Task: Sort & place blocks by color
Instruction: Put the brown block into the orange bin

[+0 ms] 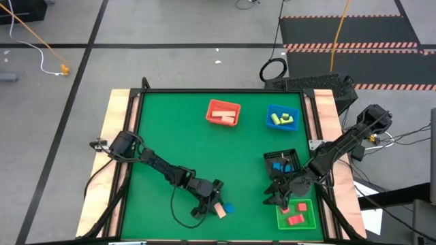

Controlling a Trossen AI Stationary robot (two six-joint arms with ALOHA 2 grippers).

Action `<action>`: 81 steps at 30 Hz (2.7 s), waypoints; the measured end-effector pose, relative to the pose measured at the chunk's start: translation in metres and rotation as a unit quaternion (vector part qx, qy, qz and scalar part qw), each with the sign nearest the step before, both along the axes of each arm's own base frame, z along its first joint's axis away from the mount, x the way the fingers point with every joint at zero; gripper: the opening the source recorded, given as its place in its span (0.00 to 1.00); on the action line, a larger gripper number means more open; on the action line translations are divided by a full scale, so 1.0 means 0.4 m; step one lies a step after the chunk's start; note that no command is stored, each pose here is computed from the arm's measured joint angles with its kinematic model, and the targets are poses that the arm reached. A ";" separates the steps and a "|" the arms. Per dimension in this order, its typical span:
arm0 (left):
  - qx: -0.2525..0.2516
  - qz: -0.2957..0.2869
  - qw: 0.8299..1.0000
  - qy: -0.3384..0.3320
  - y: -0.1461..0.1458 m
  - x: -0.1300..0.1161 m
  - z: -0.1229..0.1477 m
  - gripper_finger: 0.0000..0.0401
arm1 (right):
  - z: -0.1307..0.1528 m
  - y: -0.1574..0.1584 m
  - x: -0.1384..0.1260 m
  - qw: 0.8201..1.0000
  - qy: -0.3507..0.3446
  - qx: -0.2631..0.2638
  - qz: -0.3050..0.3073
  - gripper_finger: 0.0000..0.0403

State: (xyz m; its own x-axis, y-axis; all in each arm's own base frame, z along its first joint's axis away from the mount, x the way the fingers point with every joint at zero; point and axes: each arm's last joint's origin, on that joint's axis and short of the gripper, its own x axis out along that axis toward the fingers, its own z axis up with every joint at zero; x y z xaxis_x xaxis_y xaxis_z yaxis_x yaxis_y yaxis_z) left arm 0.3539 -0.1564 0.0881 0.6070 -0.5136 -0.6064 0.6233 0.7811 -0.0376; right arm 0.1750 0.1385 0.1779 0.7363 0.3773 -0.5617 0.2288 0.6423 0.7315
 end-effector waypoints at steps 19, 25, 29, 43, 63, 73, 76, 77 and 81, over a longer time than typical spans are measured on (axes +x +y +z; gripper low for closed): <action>-0.082 0.149 0.977 0.130 0.023 -0.033 0.072 0.32 | 0.022 -0.001 0.017 0.997 -0.075 -0.030 -0.010 0.70; -0.070 0.200 0.975 0.062 0.052 -0.051 0.204 0.32 | 0.051 -0.021 0.044 0.971 -0.183 -0.154 -0.021 0.70; -0.114 0.237 0.965 0.004 0.075 -0.054 0.287 0.32 | 0.070 -0.045 0.062 0.925 -0.242 -0.292 -0.033 0.70; -0.310 0.273 0.909 -0.052 0.095 -0.041 0.395 0.32 | 0.121 -0.085 0.104 0.788 -0.368 -0.491 0.052 0.70; -0.333 0.306 0.891 -0.030 0.150 -0.025 0.391 0.32 | 0.124 -0.065 0.259 0.743 -0.371 -0.543 0.123 0.64; -0.328 0.309 0.893 -0.025 0.150 -0.026 0.387 0.32 | 0.117 -0.063 0.274 0.743 -0.367 -0.543 0.138 0.35; -0.331 0.309 0.892 -0.021 0.150 -0.026 0.387 0.32 | 0.118 -0.062 0.274 0.744 -0.369 -0.539 0.136 0.23; -0.335 0.309 0.890 -0.018 0.150 -0.026 0.388 0.32 | 0.118 -0.062 0.273 0.742 -0.370 -0.542 0.138 0.19; -0.346 0.315 0.884 -0.011 0.150 -0.026 0.388 0.36 | 0.116 -0.062 0.273 0.741 -0.367 -0.544 0.142 0.17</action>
State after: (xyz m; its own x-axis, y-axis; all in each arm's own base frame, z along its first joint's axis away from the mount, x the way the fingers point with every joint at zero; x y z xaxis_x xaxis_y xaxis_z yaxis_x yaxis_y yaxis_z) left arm 0.3433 -0.0963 0.2434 0.9125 -0.3125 -0.2640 0.0798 0.7688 -0.6345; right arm 0.2842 0.1138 0.2243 0.9718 0.1935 -0.1350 -0.2318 0.8894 -0.3939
